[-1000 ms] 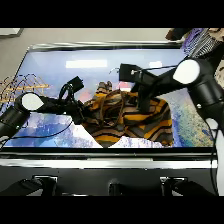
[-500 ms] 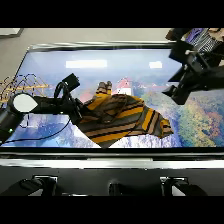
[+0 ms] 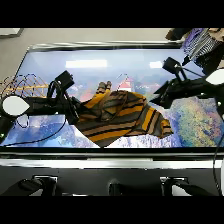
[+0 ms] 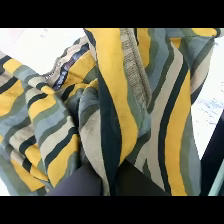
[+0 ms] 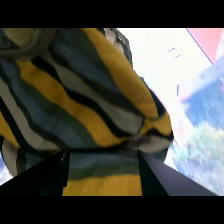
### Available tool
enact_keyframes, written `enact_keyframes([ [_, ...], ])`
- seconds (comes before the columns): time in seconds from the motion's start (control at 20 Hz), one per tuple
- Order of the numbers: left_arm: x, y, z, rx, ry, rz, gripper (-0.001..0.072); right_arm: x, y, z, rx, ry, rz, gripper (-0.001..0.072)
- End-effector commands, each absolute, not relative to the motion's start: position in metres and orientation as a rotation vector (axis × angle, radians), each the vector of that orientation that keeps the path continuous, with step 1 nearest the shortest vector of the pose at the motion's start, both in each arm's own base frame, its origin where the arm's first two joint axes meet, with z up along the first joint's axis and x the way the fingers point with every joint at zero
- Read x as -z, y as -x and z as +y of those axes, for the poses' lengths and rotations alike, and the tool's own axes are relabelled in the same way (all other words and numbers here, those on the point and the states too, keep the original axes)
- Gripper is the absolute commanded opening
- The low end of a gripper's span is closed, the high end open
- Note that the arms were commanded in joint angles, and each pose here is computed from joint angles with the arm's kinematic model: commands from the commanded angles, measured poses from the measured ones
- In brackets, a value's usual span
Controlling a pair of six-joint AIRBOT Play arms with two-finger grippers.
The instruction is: Fold the clothes and pants, and hang the long-sleeved shirts on hangers.
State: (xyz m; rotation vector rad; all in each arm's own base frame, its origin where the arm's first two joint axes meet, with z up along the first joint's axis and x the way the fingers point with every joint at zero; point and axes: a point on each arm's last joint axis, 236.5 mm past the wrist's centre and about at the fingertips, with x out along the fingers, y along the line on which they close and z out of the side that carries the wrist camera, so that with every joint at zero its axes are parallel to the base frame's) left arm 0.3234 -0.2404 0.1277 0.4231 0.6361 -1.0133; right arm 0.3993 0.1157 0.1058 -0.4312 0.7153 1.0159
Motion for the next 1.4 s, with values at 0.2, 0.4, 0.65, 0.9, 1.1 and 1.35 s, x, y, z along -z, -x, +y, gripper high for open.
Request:
enact_keyframes([
  [0.2, -0.128, -0.317, -0.242, 1.034, -0.418, 0.650, 0.0014, -0.080, -0.434, 0.139, -1.102, 0.357, 0.576, 0.0507],
  [0.4, -0.129, -0.316, -0.243, 1.038, -0.410, 0.648, 0.0014, -0.058, -0.434, 0.156, -1.158, 0.380, 0.589, 0.0507],
  [0.65, -0.131, -0.315, -0.246, 1.045, -0.394, 0.645, 0.0014, -0.037, -0.445, 0.190, -1.155, 0.406, 0.586, 0.0505],
  [0.9, -0.131, -0.315, -0.246, 1.044, -0.393, 0.645, 0.0016, -0.040, -0.433, 0.194, -1.201, 0.418, 0.594, 0.0021],
  [1.1, -0.131, -0.316, -0.246, 1.040, -0.389, 0.644, 0.0135, -0.070, -0.431, 0.177, -1.138, 0.550, 0.553, 0.0026],
  [1.35, -0.150, -0.348, -0.242, 0.893, -0.253, 0.588, 0.0279, -0.127, -0.404, 0.153, -1.005, 0.611, 0.582, 0.0023],
])
